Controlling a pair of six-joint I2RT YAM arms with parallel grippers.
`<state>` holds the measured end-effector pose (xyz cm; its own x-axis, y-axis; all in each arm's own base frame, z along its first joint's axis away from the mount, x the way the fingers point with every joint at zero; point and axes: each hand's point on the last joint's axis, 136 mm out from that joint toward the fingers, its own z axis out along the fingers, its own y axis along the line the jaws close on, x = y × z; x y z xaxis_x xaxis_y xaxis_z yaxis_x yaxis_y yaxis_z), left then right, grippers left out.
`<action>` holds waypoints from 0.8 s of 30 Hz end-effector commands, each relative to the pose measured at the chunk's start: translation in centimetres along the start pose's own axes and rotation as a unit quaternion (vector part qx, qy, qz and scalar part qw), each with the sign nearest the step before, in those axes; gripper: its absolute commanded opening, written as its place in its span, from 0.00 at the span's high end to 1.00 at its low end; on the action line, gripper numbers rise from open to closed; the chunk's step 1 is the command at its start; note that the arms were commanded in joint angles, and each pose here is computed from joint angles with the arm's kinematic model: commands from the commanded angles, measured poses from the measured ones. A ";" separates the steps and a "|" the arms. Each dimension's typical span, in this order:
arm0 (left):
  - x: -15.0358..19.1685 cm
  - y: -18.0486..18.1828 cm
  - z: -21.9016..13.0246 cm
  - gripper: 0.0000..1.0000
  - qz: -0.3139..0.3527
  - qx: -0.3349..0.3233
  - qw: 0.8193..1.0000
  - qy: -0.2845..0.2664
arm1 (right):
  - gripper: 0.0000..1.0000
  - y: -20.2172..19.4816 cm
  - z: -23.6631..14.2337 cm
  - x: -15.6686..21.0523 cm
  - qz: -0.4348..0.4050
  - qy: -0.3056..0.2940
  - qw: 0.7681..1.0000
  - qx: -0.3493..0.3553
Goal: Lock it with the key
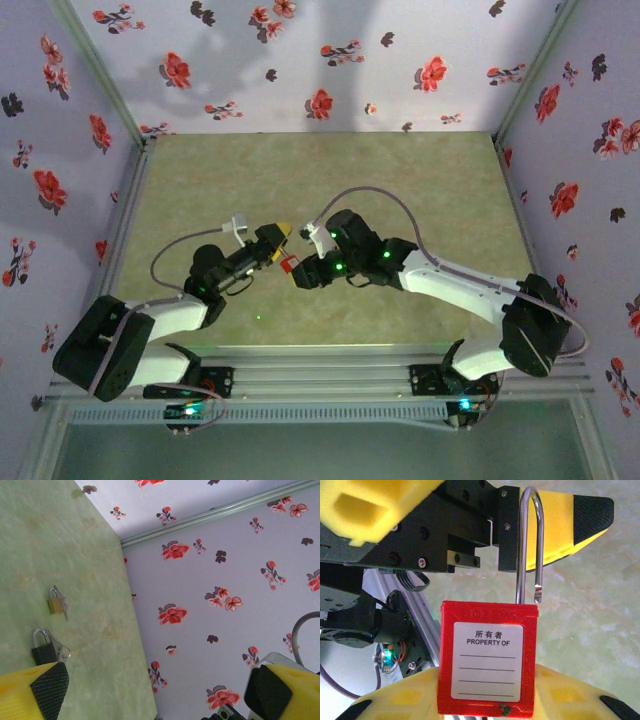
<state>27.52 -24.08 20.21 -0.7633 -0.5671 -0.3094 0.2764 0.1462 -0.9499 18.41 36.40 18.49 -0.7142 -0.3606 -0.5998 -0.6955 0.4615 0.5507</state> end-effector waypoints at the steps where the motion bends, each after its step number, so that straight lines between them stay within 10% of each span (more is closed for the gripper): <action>1: 0.1 -2.1 -0.2 0.00 0.014 0.036 0.999 0.001 | 1.00 0.3 -0.3 -0.7 -0.003 -0.016 1.000 -0.008; 24: 0.7 -3.1 -0.5 0.13 0.023 0.053 0.998 0.016 | 1.00 -1.3 0.4 -0.2 0.002 -0.008 1.000 0.023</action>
<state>26.79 -24.35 21.40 -0.7682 -0.5507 -0.3264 0.3143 0.1197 -0.9417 18.76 36.30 18.29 -0.7141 -0.3557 -0.6029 -0.6934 0.4777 0.5395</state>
